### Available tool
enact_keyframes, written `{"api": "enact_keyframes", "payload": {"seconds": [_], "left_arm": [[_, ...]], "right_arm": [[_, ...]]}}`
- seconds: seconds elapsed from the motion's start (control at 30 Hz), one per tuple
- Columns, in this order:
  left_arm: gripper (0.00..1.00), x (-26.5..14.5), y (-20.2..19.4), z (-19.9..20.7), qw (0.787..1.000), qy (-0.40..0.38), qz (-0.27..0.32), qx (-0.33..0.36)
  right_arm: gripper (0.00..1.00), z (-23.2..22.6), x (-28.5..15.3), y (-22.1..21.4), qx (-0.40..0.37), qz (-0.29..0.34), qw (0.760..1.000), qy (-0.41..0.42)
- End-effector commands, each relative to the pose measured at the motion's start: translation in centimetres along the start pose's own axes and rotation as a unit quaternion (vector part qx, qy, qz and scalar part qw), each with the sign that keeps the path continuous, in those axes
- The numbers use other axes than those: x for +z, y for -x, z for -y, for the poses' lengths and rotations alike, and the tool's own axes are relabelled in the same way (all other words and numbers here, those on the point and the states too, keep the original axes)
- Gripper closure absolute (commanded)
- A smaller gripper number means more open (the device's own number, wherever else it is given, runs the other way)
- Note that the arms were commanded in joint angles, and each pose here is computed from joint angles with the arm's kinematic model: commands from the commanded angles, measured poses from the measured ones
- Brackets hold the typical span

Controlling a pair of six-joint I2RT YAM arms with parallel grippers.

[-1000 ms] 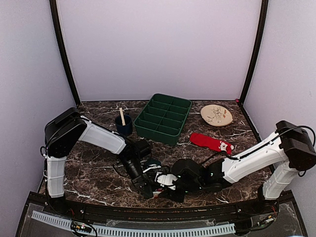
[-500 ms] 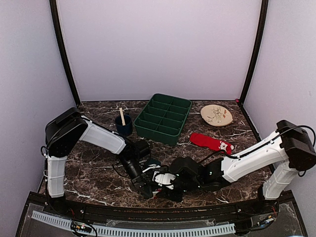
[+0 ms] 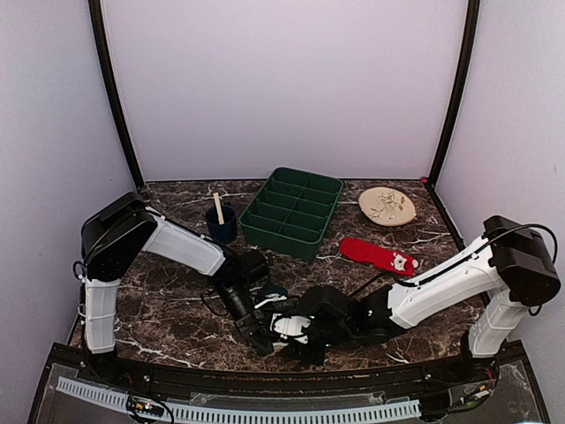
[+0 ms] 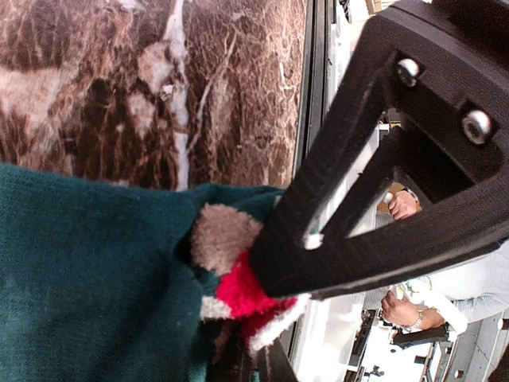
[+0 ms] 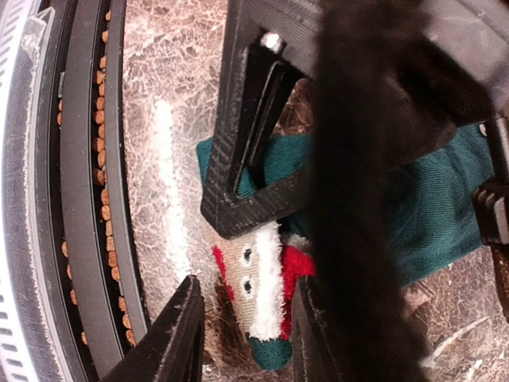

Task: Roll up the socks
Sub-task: Roll the sock at the center of the board.

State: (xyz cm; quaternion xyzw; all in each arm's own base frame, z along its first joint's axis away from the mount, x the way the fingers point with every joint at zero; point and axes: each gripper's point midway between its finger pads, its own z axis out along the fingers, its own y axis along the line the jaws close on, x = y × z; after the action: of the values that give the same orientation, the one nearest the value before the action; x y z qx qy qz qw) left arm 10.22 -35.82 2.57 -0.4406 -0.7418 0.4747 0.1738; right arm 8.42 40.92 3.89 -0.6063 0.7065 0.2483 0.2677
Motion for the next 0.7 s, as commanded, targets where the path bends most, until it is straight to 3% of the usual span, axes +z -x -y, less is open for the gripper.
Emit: {"api": "enact_keyframes", "payload": {"seconds": [0.0, 0.53, 0.67], "left_arm": [[1.0, 0.2, -1.0, -0.7, 1.0, 0.003, -0.01, -0.016], [1.0, -0.2, -0.9, -0.8, 1.0, 0.021, -0.001, -0.013], [0.93, -0.7, -0.4, -0.9, 0.999, 0.043, 0.024, -0.014]], "right_arm": [[0.69, -0.6, 0.6, 0.2, -0.005, 0.005, 1.0, 0.01], [1.0, -0.9, 1.7, -1.9, 0.024, -0.022, 0.999, 0.024], [1.0, -0.9, 1.7, -2.1, 0.028, -0.027, 0.999, 0.028]]}}
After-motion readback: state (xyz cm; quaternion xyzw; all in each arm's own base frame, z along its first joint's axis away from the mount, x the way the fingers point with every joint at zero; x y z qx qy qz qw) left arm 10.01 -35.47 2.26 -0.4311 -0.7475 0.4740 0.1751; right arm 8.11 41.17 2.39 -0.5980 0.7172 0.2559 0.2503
